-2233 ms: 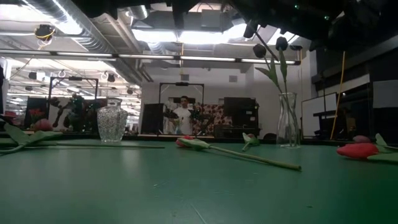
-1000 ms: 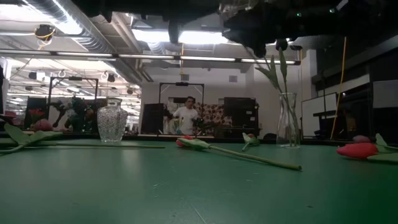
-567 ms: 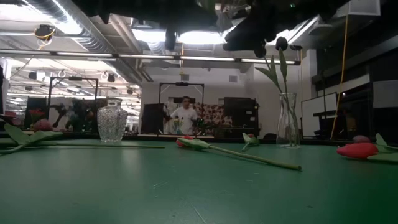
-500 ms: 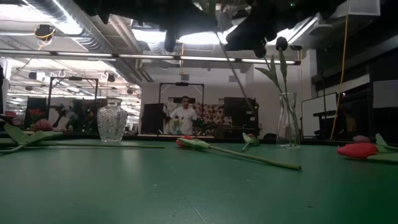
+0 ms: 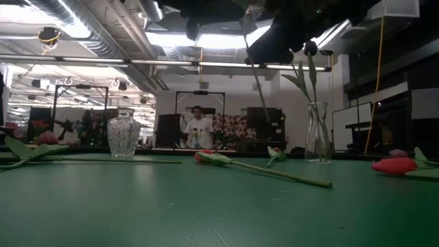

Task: Sort flowers into vase by color
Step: Put the black flower into the top right transparent vase

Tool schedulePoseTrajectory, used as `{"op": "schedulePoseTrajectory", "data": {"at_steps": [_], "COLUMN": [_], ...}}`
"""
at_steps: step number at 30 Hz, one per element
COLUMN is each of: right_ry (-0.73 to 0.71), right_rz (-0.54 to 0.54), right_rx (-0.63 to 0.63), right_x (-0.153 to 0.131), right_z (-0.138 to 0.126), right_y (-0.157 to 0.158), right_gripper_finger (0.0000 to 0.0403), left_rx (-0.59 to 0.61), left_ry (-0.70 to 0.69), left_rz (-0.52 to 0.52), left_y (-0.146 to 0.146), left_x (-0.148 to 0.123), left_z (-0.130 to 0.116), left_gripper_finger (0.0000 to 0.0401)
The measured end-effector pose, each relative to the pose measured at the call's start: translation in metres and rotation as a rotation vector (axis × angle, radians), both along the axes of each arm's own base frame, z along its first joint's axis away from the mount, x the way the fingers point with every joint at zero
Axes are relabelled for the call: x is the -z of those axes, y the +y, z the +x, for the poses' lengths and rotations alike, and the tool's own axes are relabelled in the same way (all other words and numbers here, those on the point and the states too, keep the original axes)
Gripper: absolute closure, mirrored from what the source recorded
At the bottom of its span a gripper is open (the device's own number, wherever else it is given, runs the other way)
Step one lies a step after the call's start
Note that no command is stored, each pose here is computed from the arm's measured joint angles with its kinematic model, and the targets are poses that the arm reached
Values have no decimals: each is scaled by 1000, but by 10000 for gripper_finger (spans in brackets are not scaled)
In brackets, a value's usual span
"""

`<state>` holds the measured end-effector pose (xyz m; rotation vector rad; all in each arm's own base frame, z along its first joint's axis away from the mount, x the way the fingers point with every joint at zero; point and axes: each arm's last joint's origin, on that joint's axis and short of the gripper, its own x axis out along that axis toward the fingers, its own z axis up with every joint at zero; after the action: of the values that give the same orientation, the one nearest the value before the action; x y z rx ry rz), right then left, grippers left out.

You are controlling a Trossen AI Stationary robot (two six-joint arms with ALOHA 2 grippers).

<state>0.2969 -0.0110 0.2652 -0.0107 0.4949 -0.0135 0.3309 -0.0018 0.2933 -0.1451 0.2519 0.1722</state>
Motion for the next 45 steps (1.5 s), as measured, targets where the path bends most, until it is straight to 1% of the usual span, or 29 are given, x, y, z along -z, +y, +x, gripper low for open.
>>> {"op": "schedulePoseTrajectory", "data": {"at_steps": [5,12,20,22,25,29,33,34,38,40,42,45], "right_ry": [1,16,52,48,48,48,49,49,48,47,34,-23], "right_rz": [2,22,36,32,31,31,21,16,-5,-18,-21,-24], "right_rx": [1,5,0,6,7,6,0,-3,4,15,20,19], "right_x": [0,4,15,14,15,15,15,15,15,14,14,9], "right_z": [0,2,8,8,8,8,8,8,8,8,9,12], "right_y": [0,0,0,0,0,0,0,0,0,1,1,0], "right_gripper_finger": [182,182,187,202,238,304,382,390,385,393,396,394], "left_rx": [3,-1,-2,-2,-2,-3,-6,-7,-3,-11,-10,5], "left_ry": [17,20,24,24,24,24,24,24,28,29,34,42], "left_rz": [30,29,26,26,26,27,28,28,54,62,78,96], "left_y": [1,2,2,2,2,2,2,2,2,2,2,-2], "left_x": [0,0,1,1,1,1,1,1,1,1,1,1], "left_z": [0,0,0,0,0,0,0,0,0,0,-1,-1], "left_gripper_finger": [389,389,389,389,389,389,389,389,388,382,368,336]}}
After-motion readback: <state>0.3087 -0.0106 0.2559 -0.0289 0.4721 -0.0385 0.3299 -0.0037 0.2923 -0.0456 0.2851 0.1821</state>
